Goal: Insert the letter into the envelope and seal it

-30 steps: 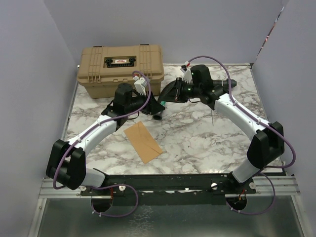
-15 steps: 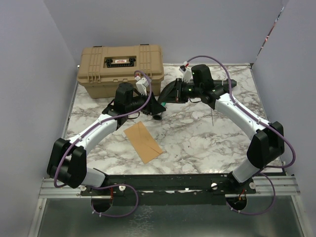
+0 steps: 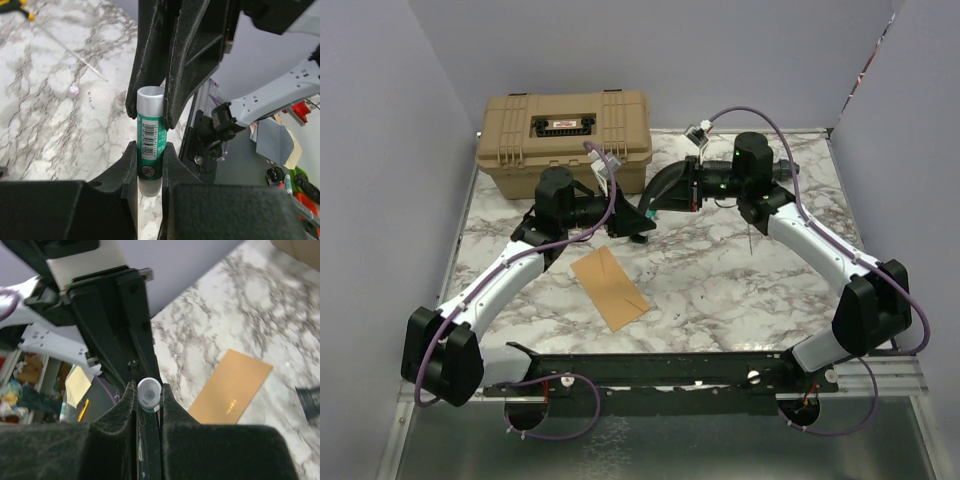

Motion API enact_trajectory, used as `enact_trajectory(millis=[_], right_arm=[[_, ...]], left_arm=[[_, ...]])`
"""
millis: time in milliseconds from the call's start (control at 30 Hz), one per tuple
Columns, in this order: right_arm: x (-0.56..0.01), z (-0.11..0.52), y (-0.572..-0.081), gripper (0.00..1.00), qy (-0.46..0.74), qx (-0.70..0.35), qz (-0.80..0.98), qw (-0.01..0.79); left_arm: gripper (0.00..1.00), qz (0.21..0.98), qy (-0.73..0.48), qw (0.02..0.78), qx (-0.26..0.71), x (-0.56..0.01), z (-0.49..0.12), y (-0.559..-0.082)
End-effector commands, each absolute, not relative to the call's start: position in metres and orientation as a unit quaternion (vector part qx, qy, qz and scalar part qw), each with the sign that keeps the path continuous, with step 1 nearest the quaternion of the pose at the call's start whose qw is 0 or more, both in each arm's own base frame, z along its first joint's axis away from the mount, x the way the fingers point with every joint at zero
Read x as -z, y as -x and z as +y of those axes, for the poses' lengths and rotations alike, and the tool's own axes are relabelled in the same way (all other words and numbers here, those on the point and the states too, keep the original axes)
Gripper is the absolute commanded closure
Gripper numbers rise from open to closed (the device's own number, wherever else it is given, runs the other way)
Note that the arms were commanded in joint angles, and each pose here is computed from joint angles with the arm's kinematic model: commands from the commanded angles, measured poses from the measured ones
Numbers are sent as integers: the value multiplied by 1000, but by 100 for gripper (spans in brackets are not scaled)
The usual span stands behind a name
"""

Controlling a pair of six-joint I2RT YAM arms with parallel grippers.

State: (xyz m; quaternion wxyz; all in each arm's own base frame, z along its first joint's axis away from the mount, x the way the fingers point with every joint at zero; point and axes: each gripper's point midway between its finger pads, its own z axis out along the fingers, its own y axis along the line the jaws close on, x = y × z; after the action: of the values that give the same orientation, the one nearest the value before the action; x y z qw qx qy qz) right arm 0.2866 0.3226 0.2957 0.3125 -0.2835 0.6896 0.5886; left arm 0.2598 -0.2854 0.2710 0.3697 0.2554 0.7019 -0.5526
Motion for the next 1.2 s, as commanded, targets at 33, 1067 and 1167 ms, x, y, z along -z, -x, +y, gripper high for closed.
enact_trajectory(millis=[33, 1067, 1167], right_arm=[[-345, 326, -256, 78, 364, -622, 605, 340], [-367, 364, -301, 100, 248, -547, 681, 419], [-390, 352, -245, 99, 394, -619, 562, 382]], left_arm=[[100, 648, -294, 416, 566, -309, -282, -244], [100, 677, -232, 487, 500, -319, -271, -279], [100, 637, -289, 462, 546, -336, -280, -253]])
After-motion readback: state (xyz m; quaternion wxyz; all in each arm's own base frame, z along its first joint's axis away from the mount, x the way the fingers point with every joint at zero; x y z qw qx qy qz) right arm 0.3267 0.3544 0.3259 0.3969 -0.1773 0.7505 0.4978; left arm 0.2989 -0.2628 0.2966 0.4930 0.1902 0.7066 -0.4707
